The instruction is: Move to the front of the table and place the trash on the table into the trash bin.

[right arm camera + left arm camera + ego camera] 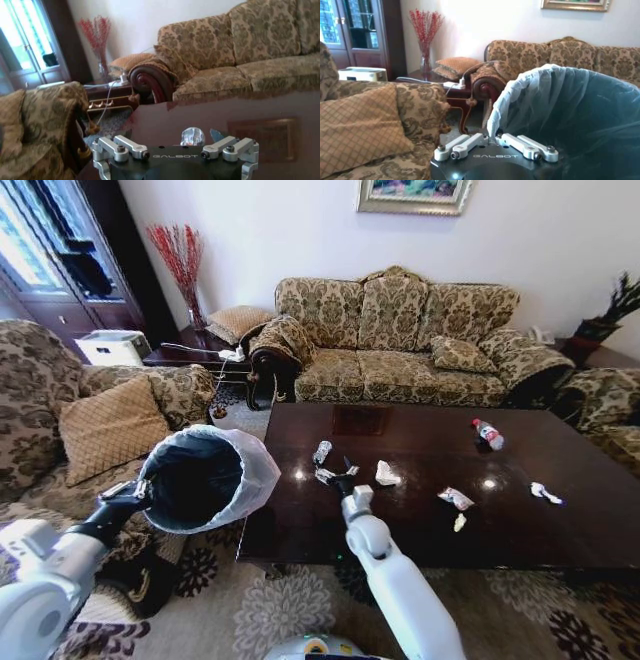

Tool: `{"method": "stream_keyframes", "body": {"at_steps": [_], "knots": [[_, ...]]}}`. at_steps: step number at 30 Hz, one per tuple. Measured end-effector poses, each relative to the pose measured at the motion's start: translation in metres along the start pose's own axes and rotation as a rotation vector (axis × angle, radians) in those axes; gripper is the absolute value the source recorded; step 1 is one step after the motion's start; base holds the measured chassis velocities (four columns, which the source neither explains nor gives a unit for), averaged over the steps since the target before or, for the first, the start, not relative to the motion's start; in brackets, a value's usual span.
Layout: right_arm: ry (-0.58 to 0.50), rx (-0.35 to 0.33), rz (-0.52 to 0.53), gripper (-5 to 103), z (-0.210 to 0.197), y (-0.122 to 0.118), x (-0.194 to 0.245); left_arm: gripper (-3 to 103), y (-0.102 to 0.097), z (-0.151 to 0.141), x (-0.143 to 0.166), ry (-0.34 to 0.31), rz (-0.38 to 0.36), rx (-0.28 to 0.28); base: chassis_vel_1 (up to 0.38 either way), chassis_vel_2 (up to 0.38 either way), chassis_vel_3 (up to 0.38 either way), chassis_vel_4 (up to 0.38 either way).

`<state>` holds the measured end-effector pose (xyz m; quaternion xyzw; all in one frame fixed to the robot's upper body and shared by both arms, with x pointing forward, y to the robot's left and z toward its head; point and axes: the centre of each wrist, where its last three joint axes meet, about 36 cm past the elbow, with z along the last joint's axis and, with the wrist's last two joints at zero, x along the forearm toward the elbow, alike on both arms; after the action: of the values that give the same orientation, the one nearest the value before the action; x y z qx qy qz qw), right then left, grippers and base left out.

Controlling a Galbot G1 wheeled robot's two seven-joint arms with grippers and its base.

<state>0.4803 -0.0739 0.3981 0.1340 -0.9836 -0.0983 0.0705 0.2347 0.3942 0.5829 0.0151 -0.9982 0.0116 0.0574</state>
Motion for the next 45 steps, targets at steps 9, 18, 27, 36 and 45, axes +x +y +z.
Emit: {"method": "stream_keyframes", "body": {"at_steps": [9, 18, 27, 36, 45], "knots": [[0.035, 0.040, -0.012, 100, 0.003, 0.027, -0.067, 0, 0.001, 0.004, -0.003, 0.023, 0.002, -0.012, -0.025, -0.032, 0.001, 0.011], [0.061, 0.154, 0.043, 100, 0.033, 0.011, -0.110, 0, 0.000, 0.011, -0.006, 0.048, 0.006, -0.018, 0.000, 0.000, 0.000, 0.000], [0.073, 0.193, 0.075, 100, 0.052, -0.019, -0.123, 0, 0.000, 0.013, -0.005, 0.048, 0.003, -0.014, 0.000, 0.000, 0.000, 0.000], [0.078, 0.179, -0.012, 100, 0.059, -0.023, -0.126, 0, -0.003, 0.015, -0.003, 0.048, 0.004, -0.018, 0.000, 0.000, 0.000, 0.000], [0.091, 0.190, -0.047, 100, 0.066, -0.045, -0.139, 0, -0.002, 0.013, 0.002, 0.041, -0.004, -0.028, 0.000, 0.000, 0.000, 0.000]]}}
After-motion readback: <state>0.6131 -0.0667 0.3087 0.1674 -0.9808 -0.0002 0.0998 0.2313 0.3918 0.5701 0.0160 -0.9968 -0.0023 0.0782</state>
